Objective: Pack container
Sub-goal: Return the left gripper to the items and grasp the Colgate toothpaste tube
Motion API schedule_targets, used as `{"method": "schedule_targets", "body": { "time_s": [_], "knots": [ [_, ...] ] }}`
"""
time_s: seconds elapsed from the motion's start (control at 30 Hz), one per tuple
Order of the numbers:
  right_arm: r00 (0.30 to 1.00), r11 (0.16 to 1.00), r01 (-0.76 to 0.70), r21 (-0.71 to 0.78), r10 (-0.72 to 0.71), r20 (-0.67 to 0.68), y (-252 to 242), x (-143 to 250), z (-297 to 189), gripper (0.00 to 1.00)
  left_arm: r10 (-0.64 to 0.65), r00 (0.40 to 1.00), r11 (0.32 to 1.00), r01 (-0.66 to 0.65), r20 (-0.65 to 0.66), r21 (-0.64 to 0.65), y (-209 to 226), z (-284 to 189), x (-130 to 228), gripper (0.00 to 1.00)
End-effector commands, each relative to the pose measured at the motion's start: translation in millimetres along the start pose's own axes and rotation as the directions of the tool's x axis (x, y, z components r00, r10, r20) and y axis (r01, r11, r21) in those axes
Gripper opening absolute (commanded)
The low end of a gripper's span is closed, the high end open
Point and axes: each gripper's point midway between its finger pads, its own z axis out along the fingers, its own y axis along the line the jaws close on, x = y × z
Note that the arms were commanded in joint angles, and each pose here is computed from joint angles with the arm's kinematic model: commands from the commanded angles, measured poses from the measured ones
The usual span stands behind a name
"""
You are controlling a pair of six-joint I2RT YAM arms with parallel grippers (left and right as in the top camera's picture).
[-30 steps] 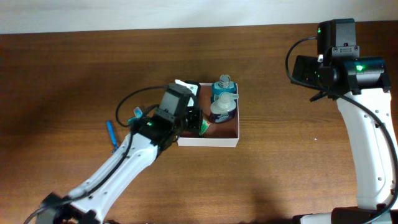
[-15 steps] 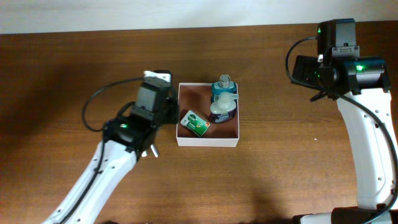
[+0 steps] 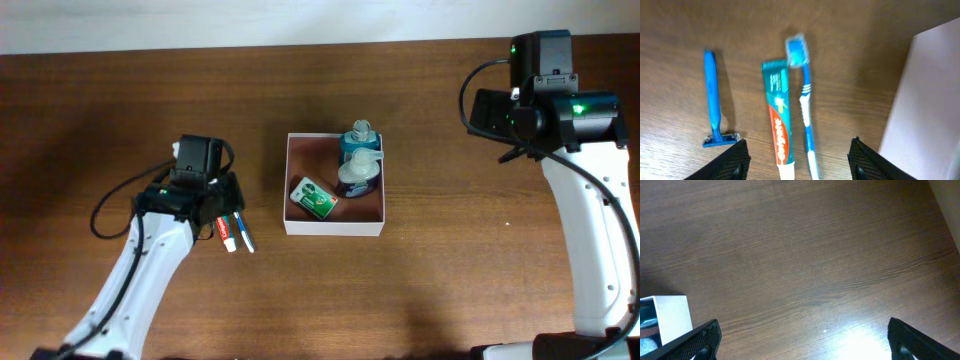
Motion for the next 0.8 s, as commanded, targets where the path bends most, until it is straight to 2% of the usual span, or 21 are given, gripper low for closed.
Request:
{"method": "schedule_targets", "body": {
  "time_s": [0.0,0.33,0.47,0.7,0.77],
  "knots": [
    [1.0,1.0,-0.01,0.013,0.01,0.006,-4,-2,0,0.99,-0.053,0.995,0.999,0.053,-0.08,-0.008,8,26,19,0.64],
    [1.0,1.0,-0.01,0.013,0.01,0.006,-4,-2,0,0.99,-0.081,0.98,0.996,0.072,-0.183,-0.054,16,65,42,0.63],
    [1.0,1.0,-0.01,0.013,0.01,0.006,-4,-2,0,0.99,-0.08,0.967,0.995,0.062,-0.242,-0.081,19,84,56,0.52],
    [1.0,1.0,-0.01,0.013,0.01,0.006,-4,-2,0,0.98,-0.108,0.958,0.992,0.085,-0.264,-0.098,20,96,62,0.51],
    [1.0,1.0,-0.01,0.013,0.01,0.006,-4,-2,0,0.99,-0.108,0.959,0.992,0.086,-0.263,-0.097,20,96,62,0.47]
  ]
}}
